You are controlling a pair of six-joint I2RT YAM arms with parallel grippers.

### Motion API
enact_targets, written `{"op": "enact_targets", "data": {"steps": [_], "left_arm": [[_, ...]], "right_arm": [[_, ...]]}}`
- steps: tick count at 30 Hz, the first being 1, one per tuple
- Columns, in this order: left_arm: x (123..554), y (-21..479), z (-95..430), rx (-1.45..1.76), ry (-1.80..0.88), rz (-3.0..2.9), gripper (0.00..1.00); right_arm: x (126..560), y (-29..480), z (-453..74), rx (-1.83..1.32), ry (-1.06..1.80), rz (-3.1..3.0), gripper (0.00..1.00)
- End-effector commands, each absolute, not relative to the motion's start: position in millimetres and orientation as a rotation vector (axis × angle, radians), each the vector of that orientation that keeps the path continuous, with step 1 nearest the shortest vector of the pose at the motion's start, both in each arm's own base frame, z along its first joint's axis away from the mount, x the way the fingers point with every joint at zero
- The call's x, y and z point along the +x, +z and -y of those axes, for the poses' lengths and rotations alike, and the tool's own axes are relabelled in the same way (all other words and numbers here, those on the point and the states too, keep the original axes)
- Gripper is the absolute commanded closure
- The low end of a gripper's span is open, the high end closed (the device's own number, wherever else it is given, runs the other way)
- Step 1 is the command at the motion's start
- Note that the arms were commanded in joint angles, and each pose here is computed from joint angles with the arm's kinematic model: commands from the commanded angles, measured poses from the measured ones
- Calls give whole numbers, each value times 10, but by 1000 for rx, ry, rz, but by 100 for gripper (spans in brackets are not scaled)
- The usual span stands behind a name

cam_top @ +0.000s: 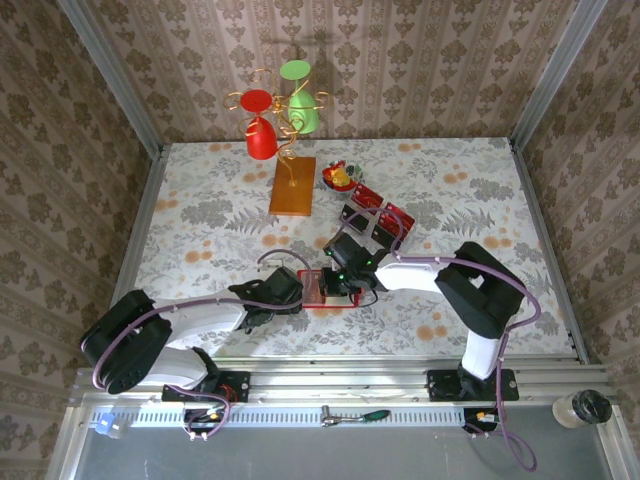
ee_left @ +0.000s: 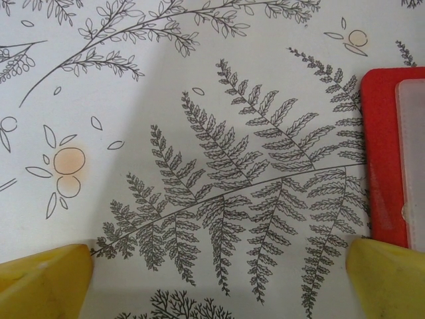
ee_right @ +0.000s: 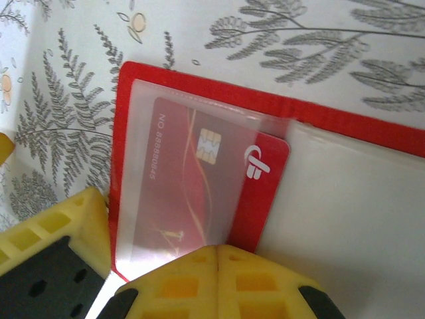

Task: Put the credit cards into the card holder
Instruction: Insert the credit card into the card slot.

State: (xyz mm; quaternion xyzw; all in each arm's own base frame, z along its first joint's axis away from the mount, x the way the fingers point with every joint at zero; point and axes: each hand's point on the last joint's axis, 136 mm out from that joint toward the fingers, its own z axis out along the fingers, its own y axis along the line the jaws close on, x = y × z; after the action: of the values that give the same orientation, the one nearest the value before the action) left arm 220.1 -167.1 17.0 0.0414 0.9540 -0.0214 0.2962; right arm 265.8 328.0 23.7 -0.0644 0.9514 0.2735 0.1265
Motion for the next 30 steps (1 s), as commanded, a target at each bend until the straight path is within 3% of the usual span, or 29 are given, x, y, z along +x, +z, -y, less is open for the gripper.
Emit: {"op": "enact_targets", "data": {"steps": [1,11,30], "left_arm": [[2126,55,1586,116,-23,-2572,0],[2128,58,1592,109,-28,-2572,0],[2141,73,1605,117,-27,-2567,0]], "right_arm": [[2595,104,-3316,-195,787,-2825,100],[2744,418,-3141,-212,711,-2754,100],[2791,302,-3141,-222,676,-2785,100]]}}
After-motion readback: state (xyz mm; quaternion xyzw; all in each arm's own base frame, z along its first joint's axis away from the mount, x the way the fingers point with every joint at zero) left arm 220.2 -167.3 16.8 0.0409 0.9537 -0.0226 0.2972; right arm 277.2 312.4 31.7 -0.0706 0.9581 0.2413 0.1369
